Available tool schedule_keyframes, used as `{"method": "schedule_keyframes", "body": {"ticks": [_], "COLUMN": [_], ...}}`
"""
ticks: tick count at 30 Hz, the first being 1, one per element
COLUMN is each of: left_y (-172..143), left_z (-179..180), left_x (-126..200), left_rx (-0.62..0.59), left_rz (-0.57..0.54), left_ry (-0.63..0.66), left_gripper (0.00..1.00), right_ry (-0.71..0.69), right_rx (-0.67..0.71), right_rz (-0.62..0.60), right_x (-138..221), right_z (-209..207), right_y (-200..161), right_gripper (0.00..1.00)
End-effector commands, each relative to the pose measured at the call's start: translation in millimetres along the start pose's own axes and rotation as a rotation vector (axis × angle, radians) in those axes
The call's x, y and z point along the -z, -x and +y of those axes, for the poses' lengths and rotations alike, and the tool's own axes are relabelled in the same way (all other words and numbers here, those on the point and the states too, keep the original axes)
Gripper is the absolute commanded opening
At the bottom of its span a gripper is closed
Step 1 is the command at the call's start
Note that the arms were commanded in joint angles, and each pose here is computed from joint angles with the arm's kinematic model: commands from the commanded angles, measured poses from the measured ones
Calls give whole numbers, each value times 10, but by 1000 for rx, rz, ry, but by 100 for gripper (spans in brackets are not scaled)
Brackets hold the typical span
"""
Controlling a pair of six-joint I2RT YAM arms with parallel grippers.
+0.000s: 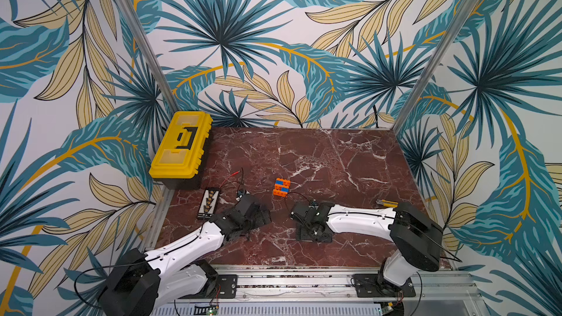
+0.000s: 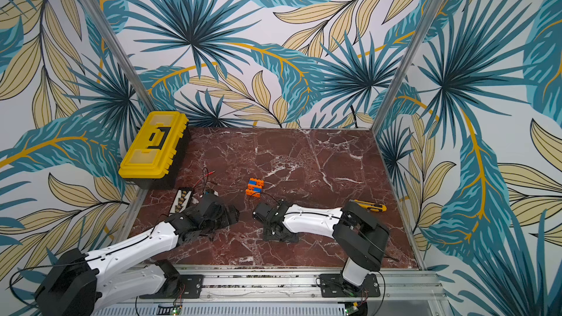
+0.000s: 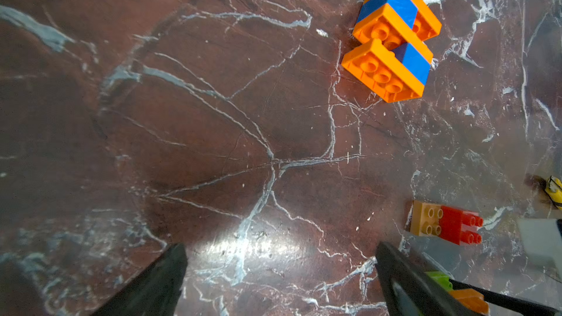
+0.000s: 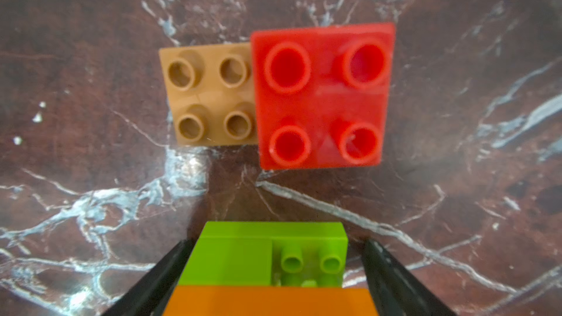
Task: Assemble the number 5 with lego
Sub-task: Pick up the lego brick from the center of the board.
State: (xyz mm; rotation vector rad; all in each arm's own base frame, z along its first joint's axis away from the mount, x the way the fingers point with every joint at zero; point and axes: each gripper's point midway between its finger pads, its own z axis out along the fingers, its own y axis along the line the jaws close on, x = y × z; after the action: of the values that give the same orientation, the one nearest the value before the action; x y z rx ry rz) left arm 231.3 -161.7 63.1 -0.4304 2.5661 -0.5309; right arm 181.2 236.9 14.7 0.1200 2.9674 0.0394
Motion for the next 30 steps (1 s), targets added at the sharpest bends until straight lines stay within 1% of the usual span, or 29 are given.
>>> {"method": "schedule_keyframes", "body": {"ticks": [1, 3, 5, 7, 10, 13, 15, 17, 18, 20, 22, 23, 30], "left_y": [192, 223, 255, 283, 293, 316, 325, 330, 320, 340, 355, 320, 309], "left_z": [-177, -211, -245, -278, -313, -330, -320, -312, -293, -368, -385, -418, -551], "left_x": [81, 99, 114, 121, 134, 159, 181, 198, 196, 190, 174, 165, 114], "left_rx": [-11, -24, -28, -23, -26, -27, -26, -22, -18, -11, 0, 1, -18], "left_rz": [-65, -77, -90, -100, -96, -105, -112, -121, -122, -137, -142, -121, -70], "left_ry": [-53, -64, -76, -91, -103, -110, -109, -115, -115, -174, -202, -225, -243], "left_gripper": [100, 100, 100, 100, 100, 100, 100, 100, 100, 100, 100, 100, 100], "right_ry": [-23, -37, -49, -57, -68, -71, -67, -59, -57, -42, -31, -28, -7], "right_rx": [-14, -10, -7, -5, -1, -1, 0, -2, -4, -5, -1, 7, 5], "right_rz": [49, 65, 67, 65, 70, 71, 69, 59, 52, 36, 20, 12, -82], "right_x": [-169, -208, -203, -213, -229, -227, -218, -187, -160, -104, -36, 10, 362], "right_z": [-66, -93, -117, -145, -154, -151, -149, -134, -139, -139, -134, -132, -215], "right_y": [-110, -136, -144, -137, -140, -133, -130, -108, -98, -72, -48, -29, 145], "right_gripper": [85, 80, 79, 75, 75, 71, 66, 64, 64, 62, 62, 62, 61]}}
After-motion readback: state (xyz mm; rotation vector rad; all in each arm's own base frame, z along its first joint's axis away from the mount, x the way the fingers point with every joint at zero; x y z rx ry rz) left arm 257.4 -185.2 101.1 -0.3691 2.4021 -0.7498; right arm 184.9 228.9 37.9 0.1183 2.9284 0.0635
